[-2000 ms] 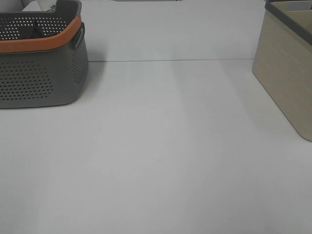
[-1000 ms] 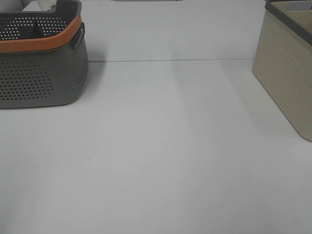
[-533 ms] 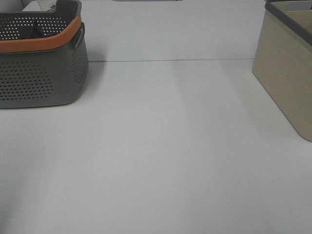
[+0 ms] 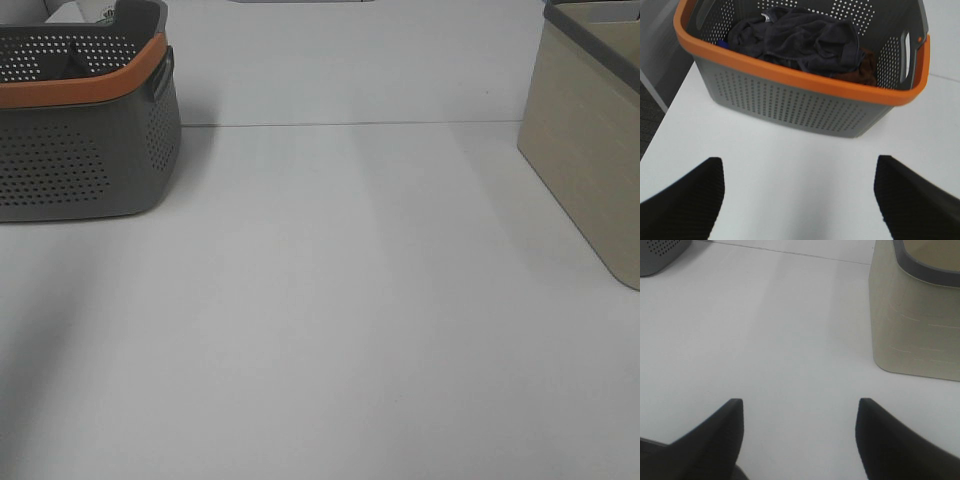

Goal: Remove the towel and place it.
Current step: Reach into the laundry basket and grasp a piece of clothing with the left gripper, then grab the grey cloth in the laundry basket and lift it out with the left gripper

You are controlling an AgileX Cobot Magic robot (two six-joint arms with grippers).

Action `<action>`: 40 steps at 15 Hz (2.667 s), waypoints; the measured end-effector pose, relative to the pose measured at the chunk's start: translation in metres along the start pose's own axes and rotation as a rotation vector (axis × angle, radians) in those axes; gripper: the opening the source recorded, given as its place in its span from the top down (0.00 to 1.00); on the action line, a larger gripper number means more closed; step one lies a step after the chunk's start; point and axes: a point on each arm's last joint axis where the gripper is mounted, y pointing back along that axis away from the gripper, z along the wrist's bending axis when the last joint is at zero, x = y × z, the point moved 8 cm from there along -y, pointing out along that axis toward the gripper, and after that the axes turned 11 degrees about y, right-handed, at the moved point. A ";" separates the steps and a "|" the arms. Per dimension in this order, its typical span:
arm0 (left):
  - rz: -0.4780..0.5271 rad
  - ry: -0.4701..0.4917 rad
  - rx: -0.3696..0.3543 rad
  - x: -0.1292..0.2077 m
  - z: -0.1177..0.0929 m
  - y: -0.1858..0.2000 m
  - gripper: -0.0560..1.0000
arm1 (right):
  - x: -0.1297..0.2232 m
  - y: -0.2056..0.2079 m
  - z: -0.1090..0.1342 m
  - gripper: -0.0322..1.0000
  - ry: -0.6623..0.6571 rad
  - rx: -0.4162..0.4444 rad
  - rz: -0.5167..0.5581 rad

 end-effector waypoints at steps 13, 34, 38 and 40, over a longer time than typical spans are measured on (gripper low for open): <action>-0.026 0.117 -0.101 -0.112 -0.086 -0.181 0.22 | 0.000 0.000 0.000 0.34 0.000 0.000 0.000; 0.021 0.355 -0.185 -0.025 -0.098 -0.369 0.29 | 0.001 -0.001 0.000 0.34 -0.002 -0.001 0.003; 0.025 0.355 -0.182 -0.021 -0.097 -0.375 0.71 | 0.001 -0.001 0.000 0.34 -0.002 -0.001 0.003; 0.027 0.354 -0.181 -0.020 -0.097 -0.375 0.91 | 0.001 -0.001 0.000 0.34 -0.004 -0.001 0.003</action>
